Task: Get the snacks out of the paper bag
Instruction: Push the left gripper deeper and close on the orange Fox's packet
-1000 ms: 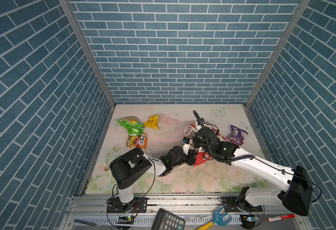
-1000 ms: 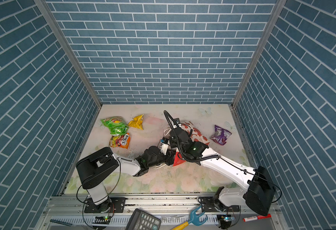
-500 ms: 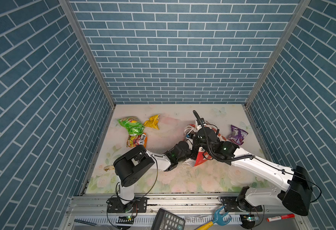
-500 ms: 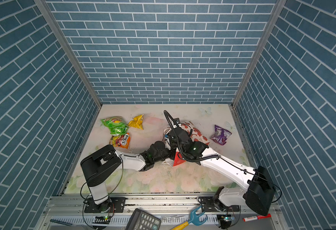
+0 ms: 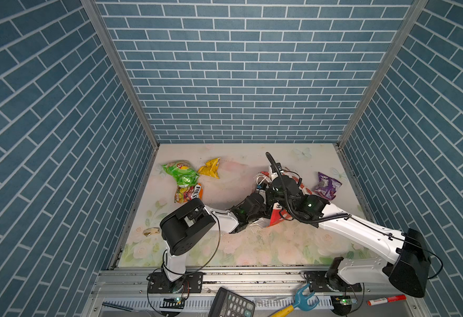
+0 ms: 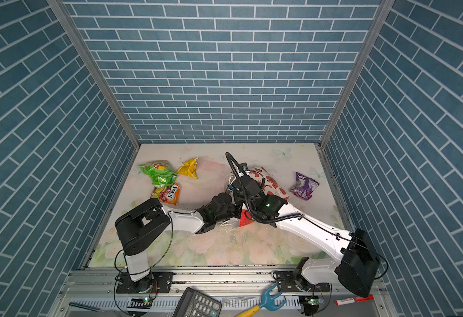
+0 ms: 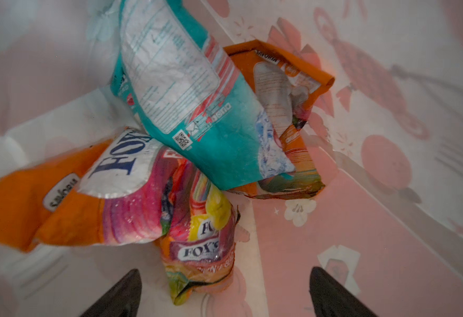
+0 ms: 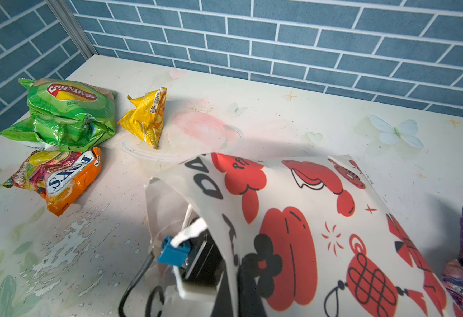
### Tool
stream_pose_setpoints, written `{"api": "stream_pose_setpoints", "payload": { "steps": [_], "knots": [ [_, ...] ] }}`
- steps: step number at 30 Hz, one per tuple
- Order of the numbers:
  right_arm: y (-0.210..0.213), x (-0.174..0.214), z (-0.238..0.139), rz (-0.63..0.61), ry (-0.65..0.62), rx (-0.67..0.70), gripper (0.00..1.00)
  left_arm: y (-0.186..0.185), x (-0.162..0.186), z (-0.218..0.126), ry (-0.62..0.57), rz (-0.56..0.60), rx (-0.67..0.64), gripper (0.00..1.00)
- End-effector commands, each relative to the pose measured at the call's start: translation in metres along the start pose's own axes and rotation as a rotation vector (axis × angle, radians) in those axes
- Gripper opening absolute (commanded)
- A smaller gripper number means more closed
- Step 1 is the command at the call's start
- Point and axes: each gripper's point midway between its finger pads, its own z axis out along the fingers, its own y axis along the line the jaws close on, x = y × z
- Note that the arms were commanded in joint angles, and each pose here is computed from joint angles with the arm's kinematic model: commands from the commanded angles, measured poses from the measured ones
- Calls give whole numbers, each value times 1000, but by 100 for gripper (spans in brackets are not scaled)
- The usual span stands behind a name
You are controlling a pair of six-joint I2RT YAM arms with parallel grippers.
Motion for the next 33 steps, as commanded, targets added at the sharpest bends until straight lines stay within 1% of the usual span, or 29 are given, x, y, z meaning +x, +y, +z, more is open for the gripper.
{"api": "stream_pose_setpoints", "payload": {
  "steps": [1,10,14,20,26,30,33],
  "knots": [
    [0,-14,-5,42,-49,-7,0,1,-8,-1,-17,12,-33,99],
    [2,-16,-5,50,-60,-21,0,11,-17,2,-49,5,-70,99],
    [2,-17,-3,59,-59,-22,0,15,-15,7,-67,28,-58,96],
    [6,-18,-1,78,-39,-26,0,18,-10,16,-56,22,-49,92],
    [12,-17,5,88,-31,-50,0,26,-11,20,-58,52,-94,91],
    [13,-18,4,89,-33,-51,0,28,-10,22,-57,49,-96,90],
    [13,-20,3,92,-40,-53,0,29,-7,26,-51,38,-86,87]
  ]
}}
